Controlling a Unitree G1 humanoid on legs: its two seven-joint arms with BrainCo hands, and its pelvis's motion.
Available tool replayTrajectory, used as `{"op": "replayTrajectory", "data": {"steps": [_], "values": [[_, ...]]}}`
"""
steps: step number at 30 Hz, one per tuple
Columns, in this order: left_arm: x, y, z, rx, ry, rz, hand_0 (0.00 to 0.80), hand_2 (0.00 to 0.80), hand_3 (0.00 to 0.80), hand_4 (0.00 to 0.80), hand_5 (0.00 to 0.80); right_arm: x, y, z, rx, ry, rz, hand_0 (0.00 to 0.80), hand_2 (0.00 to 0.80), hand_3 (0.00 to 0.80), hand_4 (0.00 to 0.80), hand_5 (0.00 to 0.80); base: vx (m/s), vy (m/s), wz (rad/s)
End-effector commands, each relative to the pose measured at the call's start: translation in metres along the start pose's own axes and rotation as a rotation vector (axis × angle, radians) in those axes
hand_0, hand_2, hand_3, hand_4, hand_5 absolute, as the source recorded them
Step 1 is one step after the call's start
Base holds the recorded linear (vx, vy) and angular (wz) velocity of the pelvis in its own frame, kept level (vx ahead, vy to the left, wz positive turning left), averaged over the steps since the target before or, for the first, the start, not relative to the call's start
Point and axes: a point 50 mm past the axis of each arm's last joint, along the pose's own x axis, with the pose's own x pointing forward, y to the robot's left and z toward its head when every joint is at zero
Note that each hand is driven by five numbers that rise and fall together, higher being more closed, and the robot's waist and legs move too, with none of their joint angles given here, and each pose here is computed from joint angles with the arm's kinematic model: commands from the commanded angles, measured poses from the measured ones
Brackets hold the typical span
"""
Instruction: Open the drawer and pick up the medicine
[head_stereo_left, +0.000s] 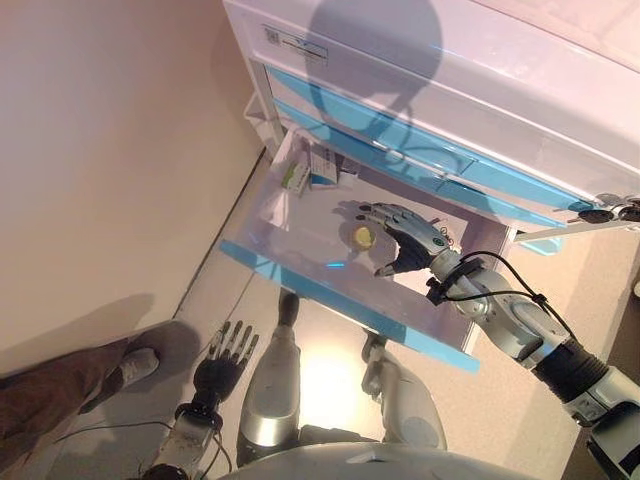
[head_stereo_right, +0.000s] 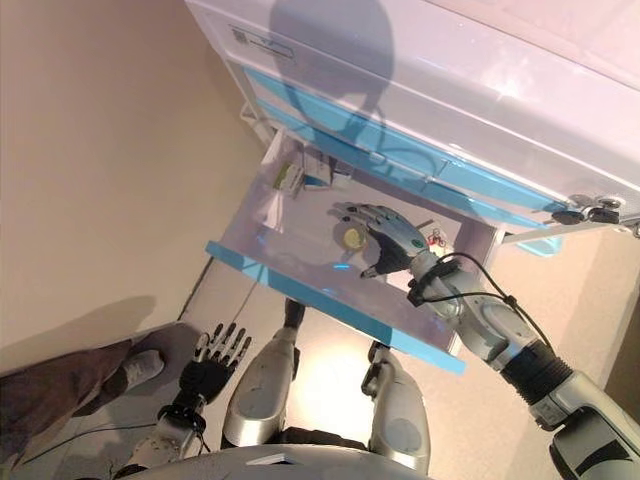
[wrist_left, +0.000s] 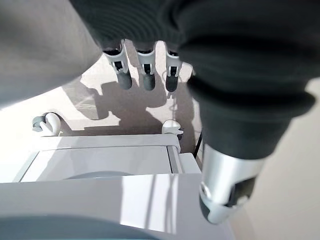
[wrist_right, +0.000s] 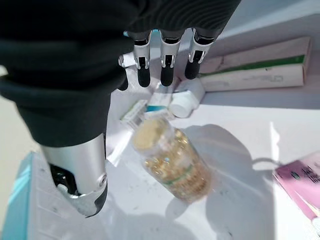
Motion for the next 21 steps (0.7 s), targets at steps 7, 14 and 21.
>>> {"op": "replayTrajectory", "data": {"steps": [7,14,21], "values": [[-0.006,0.002,0.001,0.013,0.019,-0.001,0.000,0.000,0.000,0.000,0.000,0.009,-0.002,0.015,-0.037,-0.093,-0.037,0.000,0.000,0.000,0.000,0.000,0.000,0.000,0.00],[-0.006,0.002,0.000,0.007,0.019,-0.002,0.000,0.000,0.000,0.000,0.000,0.013,0.001,0.010,-0.044,-0.066,-0.025,0.000,0.000,0.000,0.000,0.000,0.000,0.000,0.00],[-0.005,0.002,-0.002,0.002,0.028,-0.001,0.000,0.000,0.000,0.000,0.000,0.016,0.003,0.006,-0.054,-0.047,-0.029,0.000,0.000,0.000,0.000,0.000,0.002,0.000,0.00]]}}
